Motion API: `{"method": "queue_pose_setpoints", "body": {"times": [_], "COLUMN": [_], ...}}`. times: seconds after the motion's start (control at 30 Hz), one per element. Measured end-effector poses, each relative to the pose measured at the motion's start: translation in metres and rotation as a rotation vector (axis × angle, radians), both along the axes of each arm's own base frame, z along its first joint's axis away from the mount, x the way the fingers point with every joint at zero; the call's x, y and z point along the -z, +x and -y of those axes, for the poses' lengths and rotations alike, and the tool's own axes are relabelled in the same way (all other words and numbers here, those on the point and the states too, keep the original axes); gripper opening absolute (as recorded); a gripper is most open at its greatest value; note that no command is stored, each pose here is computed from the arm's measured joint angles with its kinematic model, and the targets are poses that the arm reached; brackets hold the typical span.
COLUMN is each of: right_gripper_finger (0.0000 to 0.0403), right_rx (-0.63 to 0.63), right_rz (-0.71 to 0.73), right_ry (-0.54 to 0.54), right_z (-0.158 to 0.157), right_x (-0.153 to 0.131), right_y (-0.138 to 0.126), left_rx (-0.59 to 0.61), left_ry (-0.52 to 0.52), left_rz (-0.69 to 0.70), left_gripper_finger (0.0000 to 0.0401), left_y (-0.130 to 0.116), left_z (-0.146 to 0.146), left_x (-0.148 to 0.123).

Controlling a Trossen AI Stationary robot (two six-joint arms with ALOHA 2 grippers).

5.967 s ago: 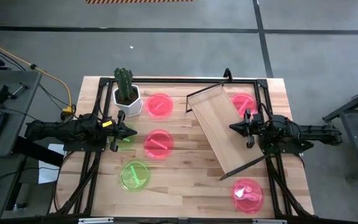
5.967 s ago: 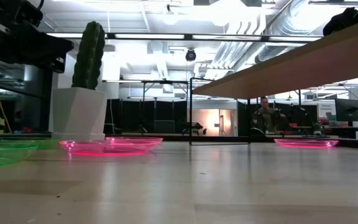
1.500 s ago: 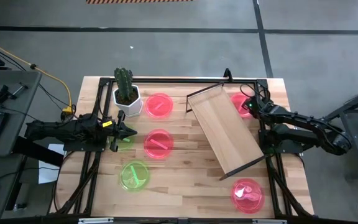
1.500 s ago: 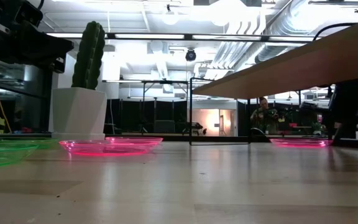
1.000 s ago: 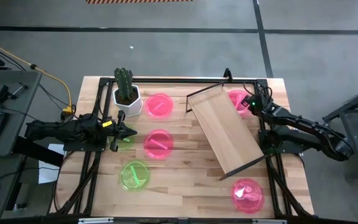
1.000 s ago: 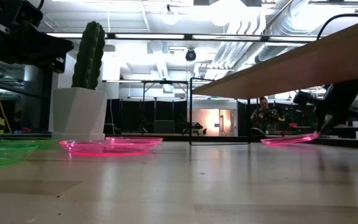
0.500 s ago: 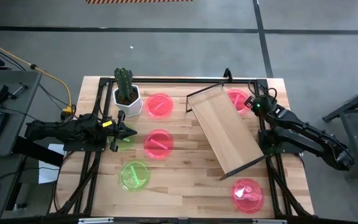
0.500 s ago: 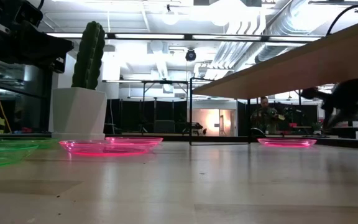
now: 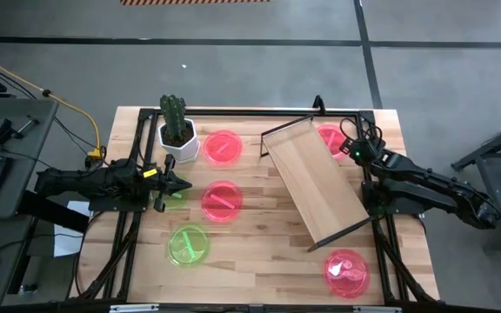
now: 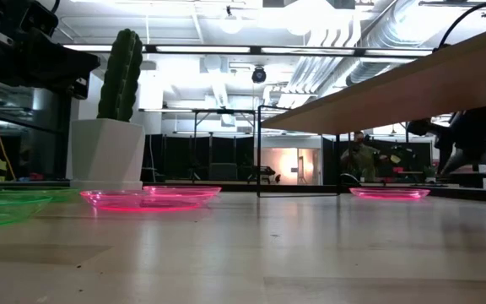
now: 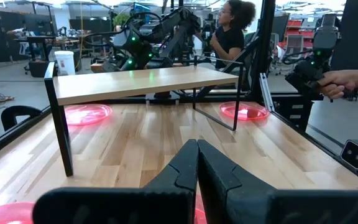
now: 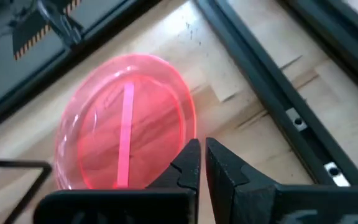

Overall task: Place and stack plates onto a shelf
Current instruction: Put the pink plate on the shelf

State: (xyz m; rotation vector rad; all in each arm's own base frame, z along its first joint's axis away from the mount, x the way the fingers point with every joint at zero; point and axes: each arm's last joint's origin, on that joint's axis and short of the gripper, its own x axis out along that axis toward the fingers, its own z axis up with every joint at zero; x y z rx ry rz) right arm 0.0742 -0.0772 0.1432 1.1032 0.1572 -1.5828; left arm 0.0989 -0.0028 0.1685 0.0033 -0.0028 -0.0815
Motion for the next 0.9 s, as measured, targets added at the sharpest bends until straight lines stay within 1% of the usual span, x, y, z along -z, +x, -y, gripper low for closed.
{"method": "queue_pose_setpoints", "body": {"times": [0.1, 0.3, 0.4, 0.53, 0.7, 0.9], "right_gripper_finger": [0.0042, 0.0123, 0.0147, 0.0158, 0.0153, 0.0151], "right_rx": [-0.003, 0.028, 0.054, 0.066, 0.065, 0.102], "right_rz": [-0.012, 0.017, 0.001, -0.002, 0.008, -0.013], "right_ry": [-0.003, 0.011, 0.042, 0.061, 0.063, 0.084], "right_z": [0.000, 0.003, 0.005, 0.009, 0.016, 0.020], "right_x": [0.000, 0.002, 0.007, 0.013, 0.019, 0.028], "right_y": [0.000, 0.004, 0.006, 0.011, 0.020, 0.024], "left_rx": [0.000, 0.000, 0.000, 0.000, 0.000, 0.000], "left_ry": [0.000, 0.000, 0.000, 0.000, 0.000, 0.000], "left_rz": [-0.001, 0.000, 0.001, 0.001, 0.000, 0.000], "left_gripper_finger": [0.0000, 0.0000, 0.0000, 0.0000, 0.0000, 0.0000], "left_y": [0.000, 0.000, 0.000, 0.000, 0.000, 0.000], "left_z": [0.000, 0.000, 0.000, 0.000, 0.000, 0.000], "left_x": [0.000, 0.000, 0.000, 0.000, 0.000, 0.000]}}
